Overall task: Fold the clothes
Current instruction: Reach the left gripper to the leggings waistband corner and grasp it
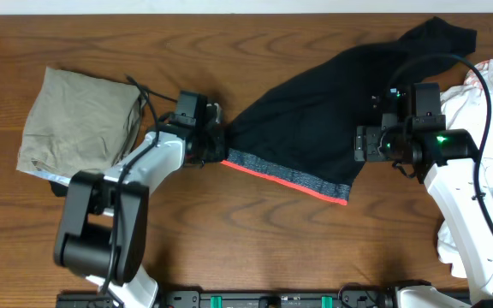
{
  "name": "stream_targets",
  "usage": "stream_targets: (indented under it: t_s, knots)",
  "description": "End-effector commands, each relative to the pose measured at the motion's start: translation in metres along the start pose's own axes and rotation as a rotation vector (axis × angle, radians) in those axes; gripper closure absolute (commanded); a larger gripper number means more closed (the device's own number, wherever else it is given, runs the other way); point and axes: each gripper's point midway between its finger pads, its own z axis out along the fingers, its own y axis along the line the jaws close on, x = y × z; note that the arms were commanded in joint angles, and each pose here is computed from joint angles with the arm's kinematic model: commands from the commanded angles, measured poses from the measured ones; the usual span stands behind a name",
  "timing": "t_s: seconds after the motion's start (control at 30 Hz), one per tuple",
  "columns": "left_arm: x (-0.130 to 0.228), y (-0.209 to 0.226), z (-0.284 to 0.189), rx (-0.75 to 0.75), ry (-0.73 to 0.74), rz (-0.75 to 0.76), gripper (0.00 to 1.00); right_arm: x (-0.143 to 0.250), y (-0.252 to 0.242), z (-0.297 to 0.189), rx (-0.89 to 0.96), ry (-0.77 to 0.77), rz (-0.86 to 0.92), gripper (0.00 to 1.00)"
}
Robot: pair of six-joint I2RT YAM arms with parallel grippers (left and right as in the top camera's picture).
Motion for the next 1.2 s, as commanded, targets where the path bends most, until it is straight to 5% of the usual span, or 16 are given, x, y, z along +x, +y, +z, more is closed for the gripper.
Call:
stream_targets:
  t_s: [0.0,0.27,0.6,0.93,1.1,1.17]
  knots:
    - [0.006,0.004,0.016,-0.002,0.046,-0.011,0.88,0.0,-0.002,0.0,0.006,0.001,0.019,0.19]
    - [0.005,0.023,0.04,-0.06,0.077,-0.046,0.87,0.001,-0.002,0.0,0.005,0.002,0.019,0.19]
    - [-0.085,0.061,0.049,-0.222,-0.147,-0.048,0.87,0.006,0.0,0.0,-0.007,0.025,0.02,0.19]
    - [-0.166,0.15,0.025,-0.302,-0.35,-0.191,0.87,0.006,0.002,0.0,-0.02,0.025,0.038,0.18]
    - [-0.2,0.14,-0.006,-0.189,-0.387,-0.175,0.87,0.004,0.002,0.0,-0.02,0.019,0.038,0.18]
    - [-0.208,0.121,-0.02,-0.136,-0.373,-0.126,0.75,0.004,0.002,0.0,-0.02,0.016,0.038,0.18]
